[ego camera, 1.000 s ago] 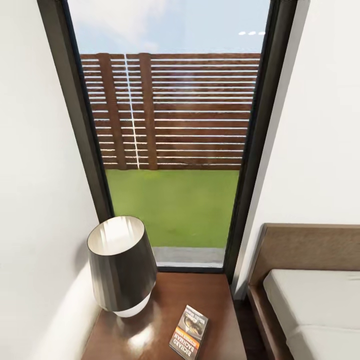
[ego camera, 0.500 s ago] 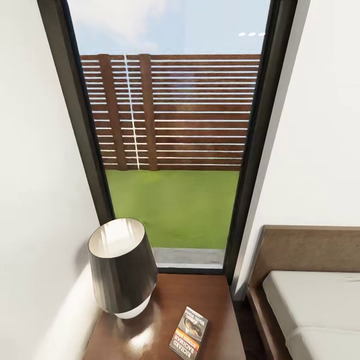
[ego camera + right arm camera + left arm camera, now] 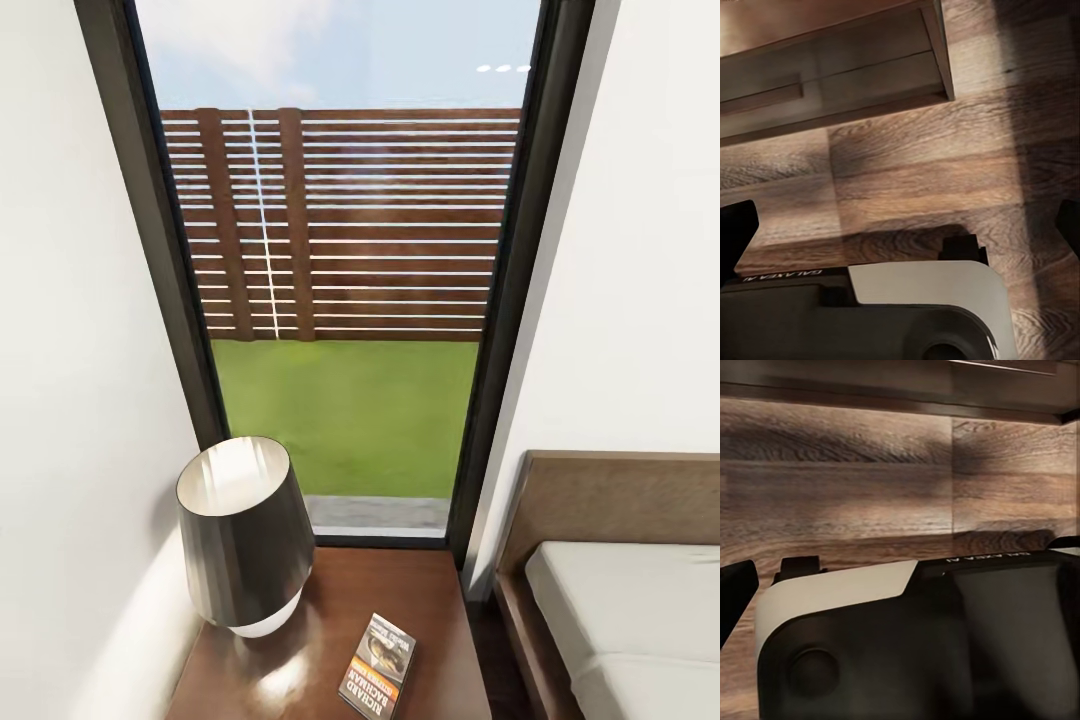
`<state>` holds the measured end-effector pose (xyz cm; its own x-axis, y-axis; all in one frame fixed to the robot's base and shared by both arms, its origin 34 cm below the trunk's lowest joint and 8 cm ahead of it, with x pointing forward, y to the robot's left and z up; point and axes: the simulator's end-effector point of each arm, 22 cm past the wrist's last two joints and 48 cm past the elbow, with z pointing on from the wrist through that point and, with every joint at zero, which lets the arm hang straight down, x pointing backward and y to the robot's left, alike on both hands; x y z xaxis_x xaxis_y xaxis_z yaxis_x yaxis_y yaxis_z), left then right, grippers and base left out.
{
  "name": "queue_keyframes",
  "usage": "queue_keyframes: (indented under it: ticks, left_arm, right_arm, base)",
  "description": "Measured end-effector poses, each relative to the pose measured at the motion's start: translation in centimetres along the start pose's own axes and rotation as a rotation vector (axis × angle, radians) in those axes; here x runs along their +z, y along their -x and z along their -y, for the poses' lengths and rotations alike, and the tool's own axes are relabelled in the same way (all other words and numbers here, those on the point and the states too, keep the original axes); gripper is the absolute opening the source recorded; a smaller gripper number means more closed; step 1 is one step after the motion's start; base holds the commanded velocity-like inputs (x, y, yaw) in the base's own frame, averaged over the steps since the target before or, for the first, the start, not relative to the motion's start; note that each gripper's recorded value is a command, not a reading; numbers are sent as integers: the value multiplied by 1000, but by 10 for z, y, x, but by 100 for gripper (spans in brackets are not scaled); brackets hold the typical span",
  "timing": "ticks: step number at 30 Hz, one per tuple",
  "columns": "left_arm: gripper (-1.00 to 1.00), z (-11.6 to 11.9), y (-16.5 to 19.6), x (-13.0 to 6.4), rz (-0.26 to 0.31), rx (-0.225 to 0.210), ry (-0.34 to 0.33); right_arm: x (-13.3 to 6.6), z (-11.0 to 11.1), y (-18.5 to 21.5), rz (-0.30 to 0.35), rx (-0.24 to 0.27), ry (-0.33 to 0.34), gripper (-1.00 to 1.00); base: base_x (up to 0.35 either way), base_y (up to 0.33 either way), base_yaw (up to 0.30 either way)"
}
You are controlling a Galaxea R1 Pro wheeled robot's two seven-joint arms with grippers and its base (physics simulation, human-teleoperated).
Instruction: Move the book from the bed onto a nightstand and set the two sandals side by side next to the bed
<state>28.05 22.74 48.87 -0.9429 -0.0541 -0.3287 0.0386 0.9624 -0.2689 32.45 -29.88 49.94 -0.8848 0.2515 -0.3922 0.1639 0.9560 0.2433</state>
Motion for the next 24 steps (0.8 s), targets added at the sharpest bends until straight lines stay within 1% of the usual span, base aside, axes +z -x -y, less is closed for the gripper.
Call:
queue_keyframes:
  ticks: [3,9,15,24]
  left_arm:
    - [100,1,0,0,0,0,-1]
    - [100,5,0,1,0,4,-8]
    - [100,6,0,1,1,4,-10]
    - [100,7,0,1,0,5,-10]
  right_arm:
    - [0,2,1,2,-1,-3,100]
    - [1,-3,-1,0,0,5,100]
    - [4,-18,-4,-2,7,24,100]
    - [4,-20,-5,-3,8,26,100]
  base:
    - [0,0,0]
    - [0,0,0]
    - [0,0,0]
    - [0,0,0]
